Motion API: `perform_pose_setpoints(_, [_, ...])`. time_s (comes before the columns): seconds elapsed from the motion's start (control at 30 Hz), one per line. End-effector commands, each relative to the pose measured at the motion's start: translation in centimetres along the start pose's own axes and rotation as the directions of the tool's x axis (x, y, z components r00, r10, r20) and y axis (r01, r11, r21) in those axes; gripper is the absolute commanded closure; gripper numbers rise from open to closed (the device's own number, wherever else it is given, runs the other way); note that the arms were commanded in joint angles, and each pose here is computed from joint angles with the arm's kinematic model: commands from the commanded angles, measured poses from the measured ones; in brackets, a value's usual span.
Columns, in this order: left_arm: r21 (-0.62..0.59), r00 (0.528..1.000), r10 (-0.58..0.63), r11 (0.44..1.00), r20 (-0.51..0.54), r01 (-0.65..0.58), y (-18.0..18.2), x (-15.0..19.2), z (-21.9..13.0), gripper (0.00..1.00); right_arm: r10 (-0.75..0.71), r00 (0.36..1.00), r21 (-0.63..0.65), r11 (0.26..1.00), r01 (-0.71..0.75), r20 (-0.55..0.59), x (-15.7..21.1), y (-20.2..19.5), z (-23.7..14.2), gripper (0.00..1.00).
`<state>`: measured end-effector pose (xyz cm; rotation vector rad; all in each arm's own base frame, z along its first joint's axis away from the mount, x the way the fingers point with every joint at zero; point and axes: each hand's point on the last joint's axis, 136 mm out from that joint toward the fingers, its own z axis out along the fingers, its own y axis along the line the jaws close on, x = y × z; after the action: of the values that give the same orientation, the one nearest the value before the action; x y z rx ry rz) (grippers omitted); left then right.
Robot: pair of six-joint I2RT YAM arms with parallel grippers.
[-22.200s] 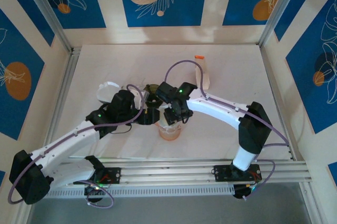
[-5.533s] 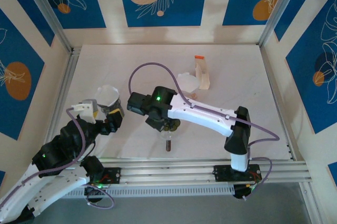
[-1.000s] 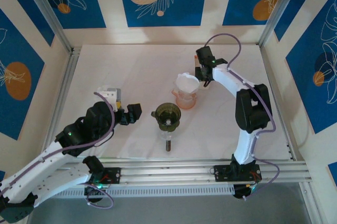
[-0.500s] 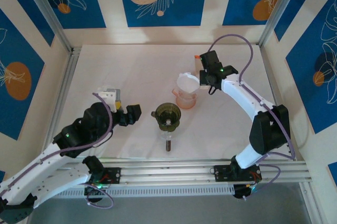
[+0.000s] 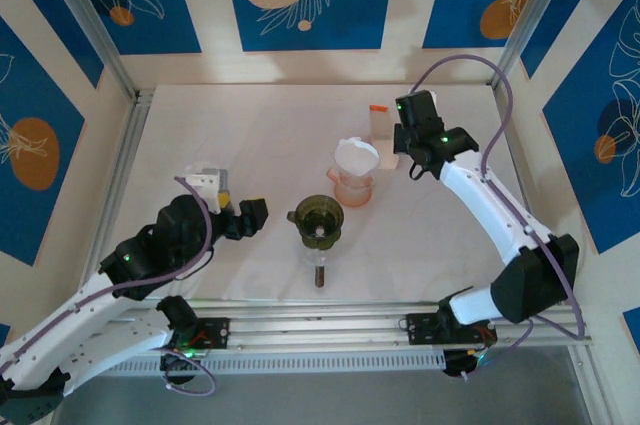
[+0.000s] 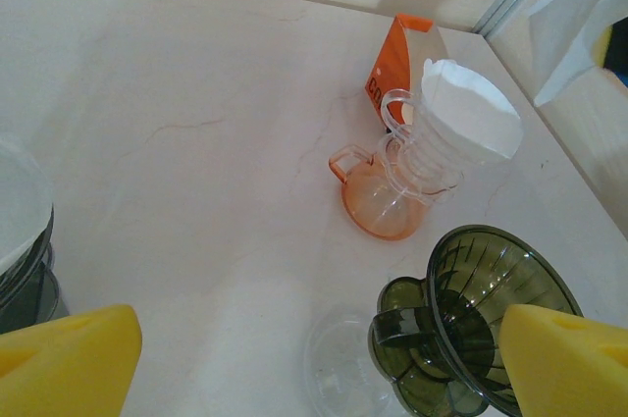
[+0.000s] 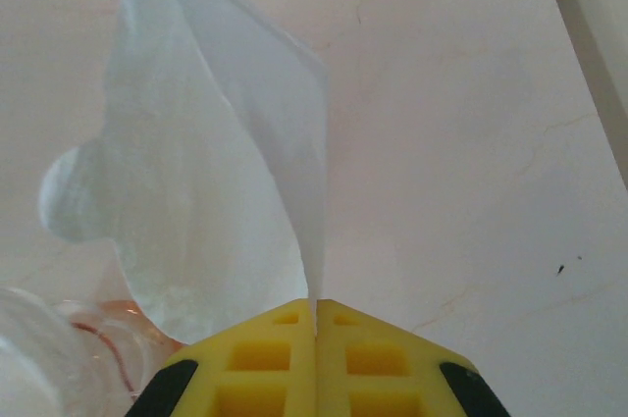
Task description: Place the coffee filter in the dripper
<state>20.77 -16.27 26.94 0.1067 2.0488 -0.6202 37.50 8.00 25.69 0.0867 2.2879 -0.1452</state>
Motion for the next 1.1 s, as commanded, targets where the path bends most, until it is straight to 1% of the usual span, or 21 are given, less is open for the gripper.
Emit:
perform_pose_setpoints(0.0, [0.007, 0.999, 0.029, 1.0, 0.024, -0.029, -0.2, -1.0, -0.6, 0.06, 0.064, 0.996, -0.139, 0.989, -0.057, 0.054, -1.9, 1.4, -4.8, 1.0])
perform_pose_setpoints(0.1, [-0.004, 0.999, 0.047, 0.999, 0.022, -0.047, -0.1, -1.1, -0.5, 0.06, 0.094, 0.996, -0.298, 0.951, -0.089, 0.004, -1.2, 3.4, -8.3, 1.0])
perform_pose_setpoints(0.2, [-0.009, 0.998, 0.06, 0.998, 0.015, -0.06, -0.1, -0.9, -0.3, 0.06, 0.078, 0.995, -0.444, 0.89, -0.1, -0.067, 0.0, 5.8, -11.9, 1.0])
perform_pose_setpoints(0.23, [-0.009, 0.998, 0.066, 0.998, 0.014, -0.066, -0.1, -0.8, -0.3, 0.06, 0.057, 0.993, -0.501, 0.86, -0.102, -0.103, 0.5, 6.8, -13.3, 1.0])
perform_pose_setpoints(0.33, [-0.007, 0.997, 0.082, 0.997, 0.014, -0.082, 0.0, -0.6, -0.1, 0.06, -0.017, 0.974, -0.611, 0.781, -0.128, -0.226, 2.5, 9.5, -16.8, 1.0])
perform_pose_setpoints(0.43, [-0.009, 0.995, 0.1, 0.995, 0.01, -0.1, 0.0, -0.5, 0.1, 0.05, -0.102, 0.924, -0.658, 0.731, -0.182, -0.369, 5.0, 11.6, -19.0, 1.0])
perform_pose_setpoints(0.53, [0.002, 0.994, 0.104, 0.995, 0.011, -0.104, -0.2, -0.5, 0.0, 0.05, -0.152, 0.843, -0.671, 0.683, -0.288, -0.517, 7.0, 13.3, -20.8, 1.0])
perform_pose_setpoints(0.6, [0.009, 0.994, 0.107, 0.994, 0.01, -0.107, -0.3, -0.5, -0.1, 0.05, -0.172, 0.795, -0.662, 0.668, -0.34, -0.582, 7.9, 14.1, -21.6, 1.0])
perform_pose_setpoints(0.73, [0.013, 0.994, 0.111, 0.994, 0.01, -0.111, -0.2, -0.5, -0.4, 0.05, -0.208, 0.686, -0.609, 0.677, -0.414, -0.697, 9.7, 14.8, -22.6, 1.0])
perform_pose_setpoints(0.9, [0.023, 0.995, 0.099, 0.995, 0.018, -0.1, -0.1, -0.3, -0.8, 0.04, -0.217, 0.609, -0.544, 0.724, -0.425, -0.763, 11.0, 15.1, -22.3, 1.0])
perform_pose_setpoints(1.07, [0.036, 0.995, 0.093, 0.995, 0.02, -0.094, -0.2, -0.3, -1.0, 0.04, -0.22, 0.577, -0.481, 0.805, -0.348, -0.787, 12.0, 14.4, -21.5, 1.0])
